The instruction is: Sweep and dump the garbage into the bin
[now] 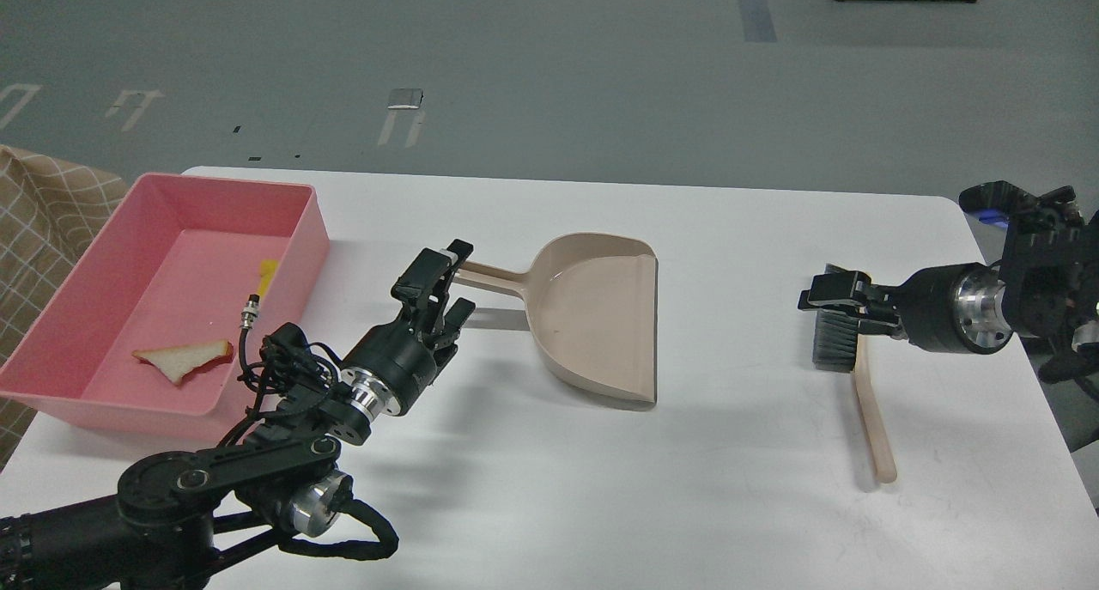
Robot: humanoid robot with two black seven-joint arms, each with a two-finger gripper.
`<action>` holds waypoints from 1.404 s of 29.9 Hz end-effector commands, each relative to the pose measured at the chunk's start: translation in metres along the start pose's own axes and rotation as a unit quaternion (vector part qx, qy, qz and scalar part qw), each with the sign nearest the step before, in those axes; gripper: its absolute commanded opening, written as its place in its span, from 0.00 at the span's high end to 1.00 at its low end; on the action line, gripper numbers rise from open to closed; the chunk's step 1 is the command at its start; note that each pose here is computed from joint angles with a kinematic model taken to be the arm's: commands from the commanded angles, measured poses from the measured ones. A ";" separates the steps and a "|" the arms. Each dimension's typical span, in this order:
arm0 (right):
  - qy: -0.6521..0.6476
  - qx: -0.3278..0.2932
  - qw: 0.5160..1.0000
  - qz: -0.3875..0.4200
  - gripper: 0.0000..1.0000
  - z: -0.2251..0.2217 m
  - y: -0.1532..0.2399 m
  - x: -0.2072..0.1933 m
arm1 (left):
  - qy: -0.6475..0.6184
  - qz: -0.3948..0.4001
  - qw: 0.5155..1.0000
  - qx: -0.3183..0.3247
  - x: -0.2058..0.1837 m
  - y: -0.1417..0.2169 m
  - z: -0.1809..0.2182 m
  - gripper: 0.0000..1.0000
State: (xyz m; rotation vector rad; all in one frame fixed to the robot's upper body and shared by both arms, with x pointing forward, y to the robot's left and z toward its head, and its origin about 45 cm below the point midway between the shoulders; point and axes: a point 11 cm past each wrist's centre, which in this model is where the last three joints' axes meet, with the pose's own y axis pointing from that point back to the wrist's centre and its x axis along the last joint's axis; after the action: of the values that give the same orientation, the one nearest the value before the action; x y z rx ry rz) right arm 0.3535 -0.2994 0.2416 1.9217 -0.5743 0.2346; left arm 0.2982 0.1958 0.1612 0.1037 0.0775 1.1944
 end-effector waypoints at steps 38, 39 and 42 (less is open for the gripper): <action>-0.594 0.558 0.573 0.083 0.00 -0.087 0.000 0.177 | 0.035 -0.089 0.961 -0.258 0.115 -0.124 0.229 0.02; -0.613 0.542 0.569 0.087 0.00 -0.079 -0.012 0.177 | 0.045 -0.086 0.963 -0.251 0.112 -0.129 0.220 0.02; -0.636 0.510 0.572 0.090 0.00 -0.066 -0.029 0.172 | 0.062 -0.072 0.967 -0.238 0.114 -0.134 0.203 0.02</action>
State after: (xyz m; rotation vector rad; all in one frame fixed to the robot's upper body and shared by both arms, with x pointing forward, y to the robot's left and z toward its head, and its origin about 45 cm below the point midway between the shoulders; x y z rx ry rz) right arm 0.5192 -0.2736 0.3400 3.0711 -1.8616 -1.0040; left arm 0.4834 0.2462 0.3631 -0.3955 -0.1376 1.0149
